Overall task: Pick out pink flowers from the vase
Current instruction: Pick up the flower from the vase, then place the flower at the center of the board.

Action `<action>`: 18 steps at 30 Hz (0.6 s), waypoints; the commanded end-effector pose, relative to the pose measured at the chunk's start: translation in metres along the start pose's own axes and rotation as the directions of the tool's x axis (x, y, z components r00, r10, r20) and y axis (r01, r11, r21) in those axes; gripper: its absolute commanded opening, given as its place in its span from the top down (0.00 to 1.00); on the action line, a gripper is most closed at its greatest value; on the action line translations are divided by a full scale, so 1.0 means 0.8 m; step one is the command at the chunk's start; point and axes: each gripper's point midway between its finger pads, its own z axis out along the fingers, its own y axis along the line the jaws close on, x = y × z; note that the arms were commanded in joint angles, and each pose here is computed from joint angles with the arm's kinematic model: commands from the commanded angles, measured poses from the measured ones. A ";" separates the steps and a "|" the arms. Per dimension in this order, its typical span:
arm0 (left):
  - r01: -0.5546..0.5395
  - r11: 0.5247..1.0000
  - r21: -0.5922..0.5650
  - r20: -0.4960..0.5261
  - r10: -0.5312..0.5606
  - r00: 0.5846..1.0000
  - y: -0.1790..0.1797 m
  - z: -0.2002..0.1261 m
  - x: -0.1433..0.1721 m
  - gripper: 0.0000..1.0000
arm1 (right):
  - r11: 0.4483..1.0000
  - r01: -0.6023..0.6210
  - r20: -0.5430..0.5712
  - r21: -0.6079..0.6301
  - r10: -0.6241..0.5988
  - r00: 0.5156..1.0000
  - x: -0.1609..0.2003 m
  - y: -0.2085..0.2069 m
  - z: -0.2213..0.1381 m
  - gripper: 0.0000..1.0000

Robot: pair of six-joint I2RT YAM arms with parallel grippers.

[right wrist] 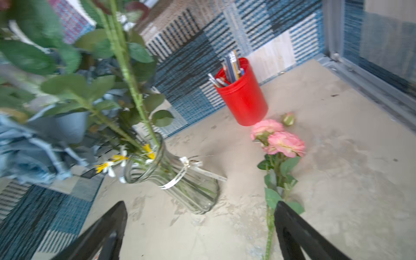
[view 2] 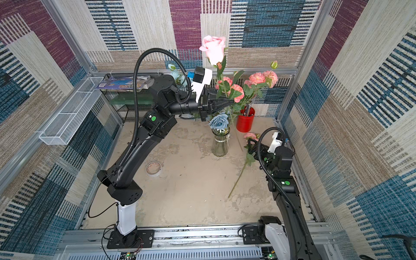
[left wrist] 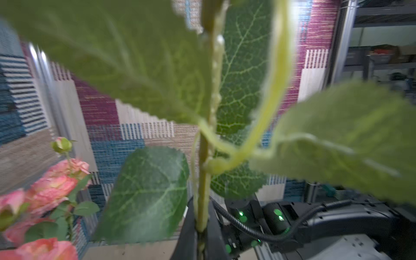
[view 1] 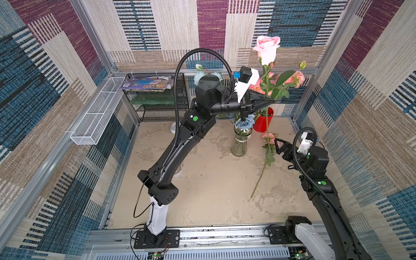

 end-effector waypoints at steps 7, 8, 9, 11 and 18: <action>0.269 0.949 0.161 -0.224 -0.231 0.947 -0.026 -0.015 0.096 1.00 | 0.940 0.078 0.087 -0.333 -0.052 0.995 -0.039 0.099 -0.043 0.01; 0.280 0.948 0.152 -0.232 -0.242 0.942 -0.022 -0.017 0.103 1.00 | 0.928 0.089 0.093 -0.361 -0.059 0.994 -0.041 0.108 -0.048 0.02; 0.291 0.947 0.135 -0.240 -0.254 0.937 -0.017 -0.018 0.112 1.00 | 0.913 0.097 0.096 -0.397 -0.063 0.993 -0.043 0.118 -0.053 0.02; 0.306 0.948 0.090 -0.253 -0.275 0.927 -0.004 -0.022 0.129 1.00 | 0.869 0.115 0.101 -0.481 -0.076 0.992 -0.044 0.141 -0.068 0.04; 0.370 0.929 0.006 -0.255 -0.357 0.899 0.030 -0.033 0.161 1.00 | 0.712 0.195 0.113 -0.675 -0.162 0.980 -0.037 0.215 -0.114 0.16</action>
